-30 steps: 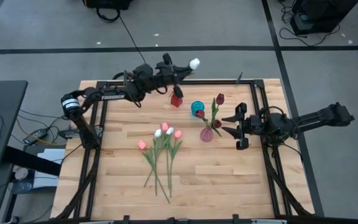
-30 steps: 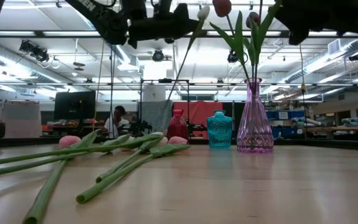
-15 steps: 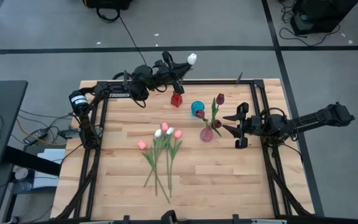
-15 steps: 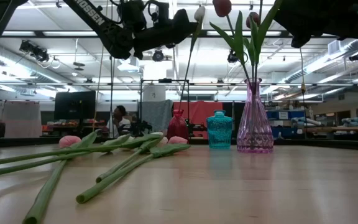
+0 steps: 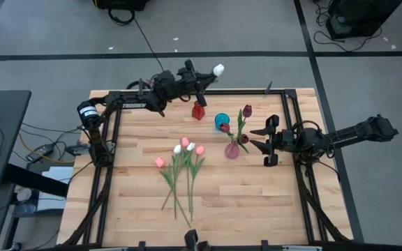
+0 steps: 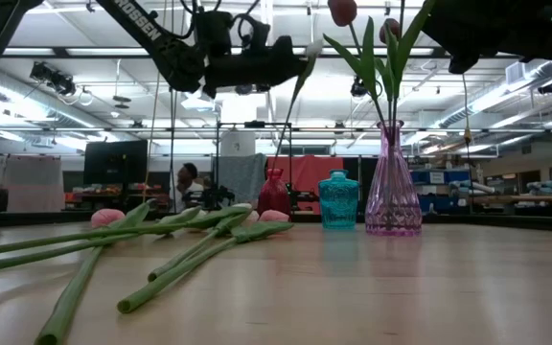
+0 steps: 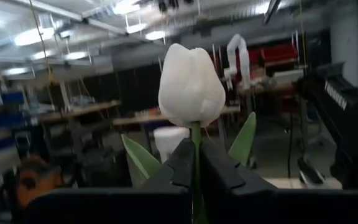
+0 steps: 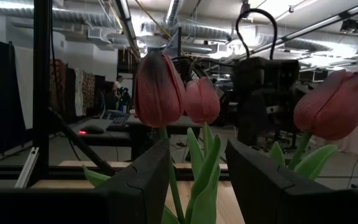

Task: Sort flowers into vase by color
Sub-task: Put the right white tulip into the red vase

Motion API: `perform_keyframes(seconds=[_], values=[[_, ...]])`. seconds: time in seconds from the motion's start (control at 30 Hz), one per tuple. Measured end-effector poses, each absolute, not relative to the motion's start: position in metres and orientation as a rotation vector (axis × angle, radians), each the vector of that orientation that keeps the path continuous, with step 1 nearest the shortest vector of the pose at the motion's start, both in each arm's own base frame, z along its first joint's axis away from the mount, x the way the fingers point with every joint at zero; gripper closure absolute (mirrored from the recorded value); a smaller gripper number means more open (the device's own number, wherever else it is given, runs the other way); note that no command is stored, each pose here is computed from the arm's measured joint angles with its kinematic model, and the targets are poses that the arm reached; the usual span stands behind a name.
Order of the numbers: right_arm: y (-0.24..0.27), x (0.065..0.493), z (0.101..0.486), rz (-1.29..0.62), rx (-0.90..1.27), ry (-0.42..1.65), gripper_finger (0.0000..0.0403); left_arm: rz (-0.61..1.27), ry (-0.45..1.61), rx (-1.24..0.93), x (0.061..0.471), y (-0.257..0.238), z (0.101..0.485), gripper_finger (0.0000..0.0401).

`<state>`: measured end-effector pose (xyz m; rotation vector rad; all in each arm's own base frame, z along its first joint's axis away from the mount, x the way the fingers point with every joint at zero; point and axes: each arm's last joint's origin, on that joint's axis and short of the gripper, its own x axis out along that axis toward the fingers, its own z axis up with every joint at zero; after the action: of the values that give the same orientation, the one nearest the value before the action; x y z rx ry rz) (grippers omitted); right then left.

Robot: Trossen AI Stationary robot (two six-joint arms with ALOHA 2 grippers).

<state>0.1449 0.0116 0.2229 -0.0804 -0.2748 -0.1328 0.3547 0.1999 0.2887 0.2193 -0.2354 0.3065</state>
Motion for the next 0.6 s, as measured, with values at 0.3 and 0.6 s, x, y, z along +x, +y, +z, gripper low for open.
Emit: perform_keyframes(seconds=[0.3,0.6], values=[[0.012,0.145,0.223,-0.133,-0.080,-0.275,0.0234,0.323,-0.130,0.148,0.356,0.202,0.279,0.0306],[0.012,0.145,0.222,-0.133,-0.081,-0.271,0.0234,0.327,0.197,0.081,0.331,0.189,0.289,0.0219]])
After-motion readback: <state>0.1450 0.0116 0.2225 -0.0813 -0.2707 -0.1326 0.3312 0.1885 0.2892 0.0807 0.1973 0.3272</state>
